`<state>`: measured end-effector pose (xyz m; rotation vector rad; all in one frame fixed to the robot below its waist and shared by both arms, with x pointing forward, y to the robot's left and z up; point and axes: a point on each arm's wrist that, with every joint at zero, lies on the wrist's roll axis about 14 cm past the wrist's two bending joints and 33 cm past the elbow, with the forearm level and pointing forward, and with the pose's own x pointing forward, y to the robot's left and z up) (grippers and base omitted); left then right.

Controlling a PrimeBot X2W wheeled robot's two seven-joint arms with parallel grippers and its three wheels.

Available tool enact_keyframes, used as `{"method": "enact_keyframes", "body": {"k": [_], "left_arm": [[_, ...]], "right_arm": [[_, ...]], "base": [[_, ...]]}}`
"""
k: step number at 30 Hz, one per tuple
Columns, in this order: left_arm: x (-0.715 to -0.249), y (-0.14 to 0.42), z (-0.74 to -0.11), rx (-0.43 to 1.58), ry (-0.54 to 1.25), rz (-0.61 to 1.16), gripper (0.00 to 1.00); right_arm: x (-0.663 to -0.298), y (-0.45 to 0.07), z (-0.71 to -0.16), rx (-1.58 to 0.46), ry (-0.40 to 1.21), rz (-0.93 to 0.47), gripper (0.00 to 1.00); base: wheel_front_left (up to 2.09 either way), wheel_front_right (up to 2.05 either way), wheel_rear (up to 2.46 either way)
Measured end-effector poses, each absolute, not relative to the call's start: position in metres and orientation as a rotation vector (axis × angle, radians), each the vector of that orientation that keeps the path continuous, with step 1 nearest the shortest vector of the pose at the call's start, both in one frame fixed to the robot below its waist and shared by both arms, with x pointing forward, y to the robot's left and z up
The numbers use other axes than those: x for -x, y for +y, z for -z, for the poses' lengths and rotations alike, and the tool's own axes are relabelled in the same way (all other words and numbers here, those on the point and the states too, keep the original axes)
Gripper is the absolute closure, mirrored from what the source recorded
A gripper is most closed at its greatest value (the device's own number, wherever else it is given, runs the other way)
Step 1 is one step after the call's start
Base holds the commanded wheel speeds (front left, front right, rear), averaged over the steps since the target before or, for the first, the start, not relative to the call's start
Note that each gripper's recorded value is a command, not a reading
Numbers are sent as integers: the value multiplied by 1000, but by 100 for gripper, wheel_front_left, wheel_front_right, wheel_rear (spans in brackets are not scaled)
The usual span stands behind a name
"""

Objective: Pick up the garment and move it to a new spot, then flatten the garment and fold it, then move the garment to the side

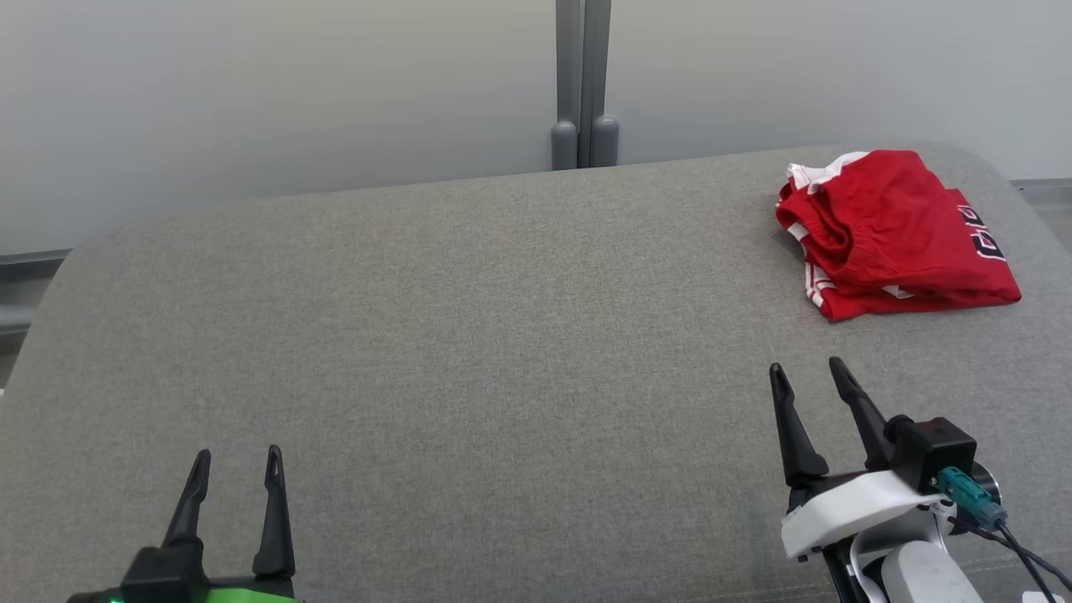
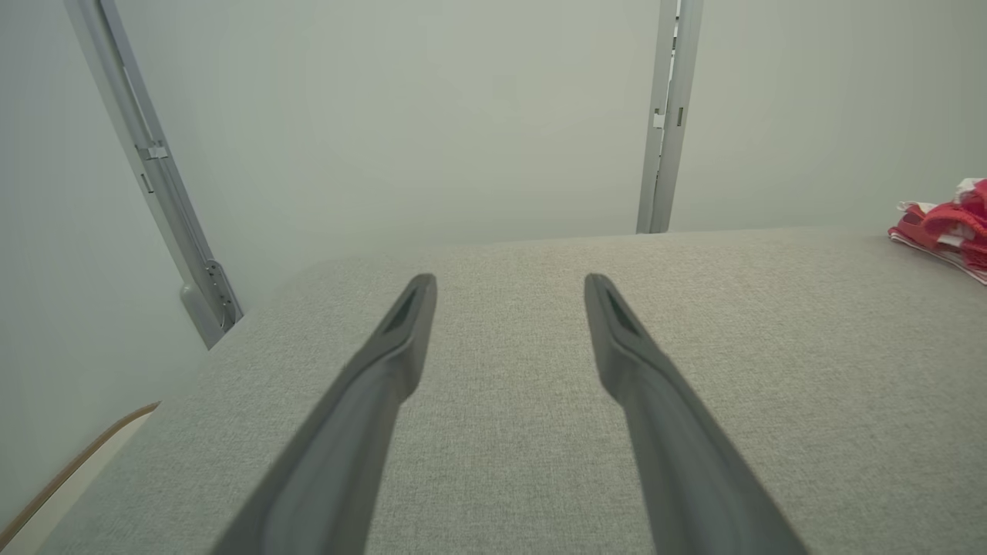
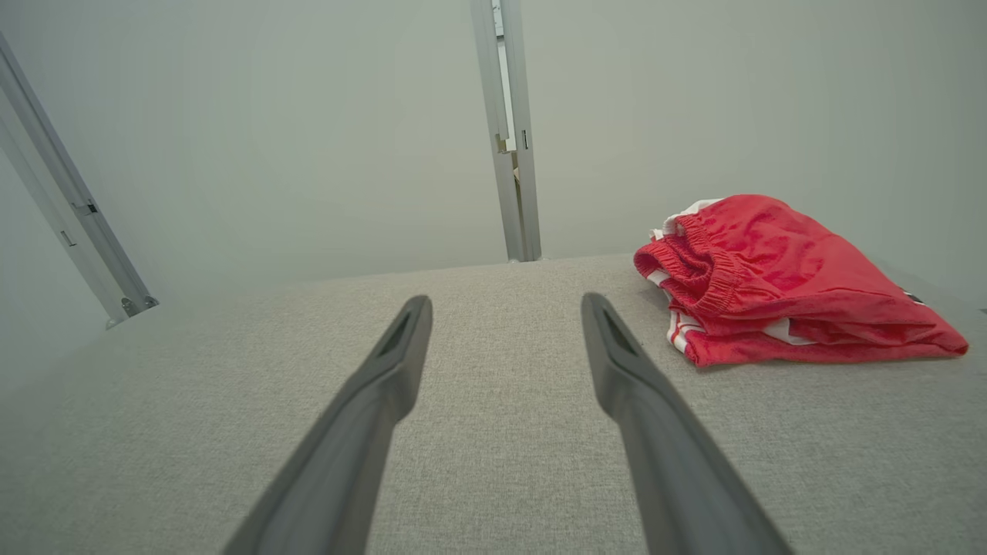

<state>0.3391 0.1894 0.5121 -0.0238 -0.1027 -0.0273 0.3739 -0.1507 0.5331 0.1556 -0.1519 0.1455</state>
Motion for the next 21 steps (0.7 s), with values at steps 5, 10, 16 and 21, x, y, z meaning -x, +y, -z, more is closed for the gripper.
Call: {"method": "enact_keyframes", "body": {"k": [5, 10, 16, 21], "left_arm": [[-337, 187, -495, 39, -43, 27, 100], [-337, 188, -487, 141, -13, 10, 100], [-343, 183, -490, 266, -25, 10, 100], [-349, 180, -492, 362, -30, 7, 100]], "right_arm": [[-366, -151, -508, -170, -72, -132, 100], [-368, -164, -501, -252, -29, -84, 100], [-370, -179, -494, -356, 11, -32, 100], [-375, -188, -495, -438, 24, 1, 100]], "base": [[0, 0, 0], [0, 0, 0], [0, 0, 0], [0, 0, 0]]}}
